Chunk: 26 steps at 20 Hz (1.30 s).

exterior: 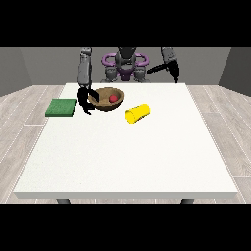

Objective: Pick the cup and pour the ball into the bowl, then pick the bowl and place it on the pad

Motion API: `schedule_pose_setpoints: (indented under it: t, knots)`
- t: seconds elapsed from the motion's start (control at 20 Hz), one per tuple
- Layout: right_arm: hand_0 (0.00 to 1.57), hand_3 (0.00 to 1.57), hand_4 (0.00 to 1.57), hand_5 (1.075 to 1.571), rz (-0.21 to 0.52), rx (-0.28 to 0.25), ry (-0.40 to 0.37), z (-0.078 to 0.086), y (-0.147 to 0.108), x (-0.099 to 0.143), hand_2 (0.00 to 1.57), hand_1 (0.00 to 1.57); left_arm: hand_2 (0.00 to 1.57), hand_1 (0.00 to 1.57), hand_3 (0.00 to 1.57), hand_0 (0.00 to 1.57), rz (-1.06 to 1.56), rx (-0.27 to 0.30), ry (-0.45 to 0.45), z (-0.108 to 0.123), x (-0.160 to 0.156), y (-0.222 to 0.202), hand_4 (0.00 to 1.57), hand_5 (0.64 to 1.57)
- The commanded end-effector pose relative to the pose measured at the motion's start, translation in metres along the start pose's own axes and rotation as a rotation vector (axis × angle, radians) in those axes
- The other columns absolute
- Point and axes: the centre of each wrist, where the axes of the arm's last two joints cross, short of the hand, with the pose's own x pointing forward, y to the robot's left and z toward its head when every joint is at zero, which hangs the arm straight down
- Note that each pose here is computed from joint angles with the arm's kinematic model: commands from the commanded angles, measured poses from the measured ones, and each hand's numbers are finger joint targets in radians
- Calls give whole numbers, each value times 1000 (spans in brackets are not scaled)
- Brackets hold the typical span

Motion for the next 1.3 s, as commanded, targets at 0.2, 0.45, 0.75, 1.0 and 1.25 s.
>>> schedule_pose_setpoints:
  t: [0.2,0.45,0.75,1.0,1.25]
  knots:
    - [1571,1571,1023,1555,167,-8,212,-9,21,8,1571,1571,0,0,0,0,-5,72,86,4,-23,40,0,1570]
    - [1571,1571,1030,1558,200,33,268,-28,41,41,1571,1571,0,0,0,0,14,111,153,23,-48,47,0,1570]
    - [1571,1571,1067,1552,148,27,305,-42,1,82,1571,1571,0,0,0,0,-10,149,196,44,-66,50,0,1570]
    - [1571,1571,1058,1559,111,3,274,-46,-24,105,1571,1571,0,0,0,0,-27,164,178,50,-72,48,0,1569]
    - [1571,1571,1058,1559,81,-9,227,-40,-77,119,1571,1571,0,0,0,0,-27,140,138,44,-62,27,0,1565]
